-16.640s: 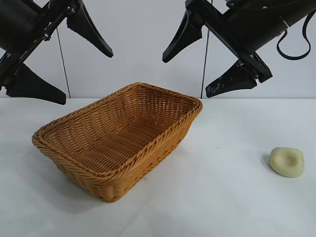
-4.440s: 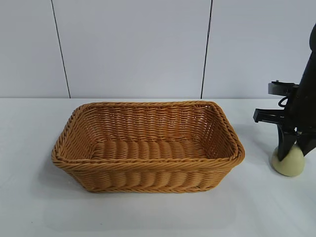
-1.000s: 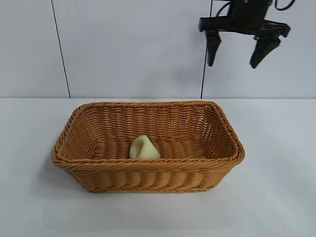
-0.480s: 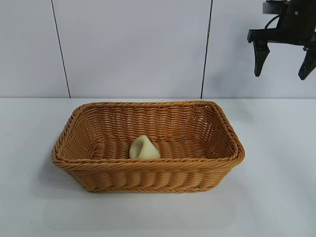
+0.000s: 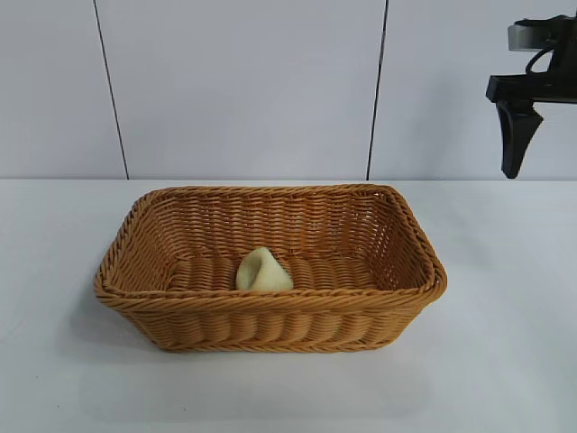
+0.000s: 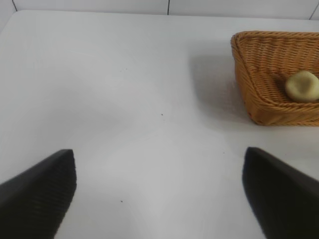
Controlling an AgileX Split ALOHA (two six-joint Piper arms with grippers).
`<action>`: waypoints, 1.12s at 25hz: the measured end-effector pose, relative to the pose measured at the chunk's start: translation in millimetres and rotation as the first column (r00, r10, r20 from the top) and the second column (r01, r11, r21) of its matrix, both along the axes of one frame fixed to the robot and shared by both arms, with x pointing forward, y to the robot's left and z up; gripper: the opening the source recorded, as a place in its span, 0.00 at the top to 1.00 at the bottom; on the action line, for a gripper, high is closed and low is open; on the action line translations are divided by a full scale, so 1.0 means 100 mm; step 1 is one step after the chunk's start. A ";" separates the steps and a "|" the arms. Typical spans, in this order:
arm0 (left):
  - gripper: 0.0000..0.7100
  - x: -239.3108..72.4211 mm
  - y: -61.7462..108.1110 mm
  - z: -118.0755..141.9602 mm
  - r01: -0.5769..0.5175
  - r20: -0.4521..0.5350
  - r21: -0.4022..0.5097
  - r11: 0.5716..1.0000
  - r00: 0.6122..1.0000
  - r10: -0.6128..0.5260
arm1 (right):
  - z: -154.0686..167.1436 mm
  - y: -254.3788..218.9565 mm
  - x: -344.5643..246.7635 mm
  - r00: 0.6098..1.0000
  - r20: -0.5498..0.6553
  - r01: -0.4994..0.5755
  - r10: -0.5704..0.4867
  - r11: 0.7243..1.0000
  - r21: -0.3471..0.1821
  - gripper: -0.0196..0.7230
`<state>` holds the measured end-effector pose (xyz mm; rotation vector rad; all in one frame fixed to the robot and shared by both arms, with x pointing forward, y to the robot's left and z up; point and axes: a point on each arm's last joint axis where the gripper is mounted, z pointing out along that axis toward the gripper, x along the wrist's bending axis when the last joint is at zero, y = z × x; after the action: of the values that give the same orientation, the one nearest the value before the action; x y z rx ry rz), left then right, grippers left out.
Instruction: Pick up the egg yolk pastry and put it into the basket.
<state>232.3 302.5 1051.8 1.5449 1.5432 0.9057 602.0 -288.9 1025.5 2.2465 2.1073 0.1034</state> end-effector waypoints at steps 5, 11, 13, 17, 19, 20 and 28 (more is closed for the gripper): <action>0.09 0.00 0.00 0.00 0.000 0.000 0.000 1.000 1.000 0.000 | 0.23 0.00 -0.57 1.000 0.021 0.006 -0.006 1.000 0.022 0.09; 0.09 0.00 0.00 0.00 0.000 0.001 0.000 1.000 1.000 0.000 | 0.32 -0.01 -1.34 0.999 0.048 -0.018 0.017 1.000 0.024 0.09; 0.09 0.00 0.00 0.00 0.000 0.001 0.000 1.000 1.000 0.000 | 0.27 -0.02 -1.60 0.999 0.043 -0.021 0.020 1.000 0.024 0.09; 0.09 0.00 0.00 0.00 0.000 0.001 0.000 1.000 1.000 0.000 | 0.17 -0.03 -2.03 0.993 0.114 -0.037 0.034 0.999 0.020 0.09; 0.09 0.00 0.00 0.00 0.000 0.001 0.000 1.000 1.000 0.000 | 0.11 -0.04 -2.20 0.982 0.183 -0.055 0.051 0.998 0.014 0.09; 0.09 0.00 0.00 0.00 0.000 0.001 0.000 1.000 1.000 0.000 | 0.07 -0.04 -2.28 0.976 0.207 -0.067 0.064 0.998 0.010 0.09; 0.09 0.00 0.00 0.00 0.000 0.001 0.000 1.000 1.000 0.000 | 0.03 -0.05 -2.77 0.904 0.417 -0.094 0.091 0.996 -0.015 0.09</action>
<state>232.3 302.5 1051.9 1.5441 1.5424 0.9063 325.0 -294.2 1028.5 1.9067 1.9731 0.5438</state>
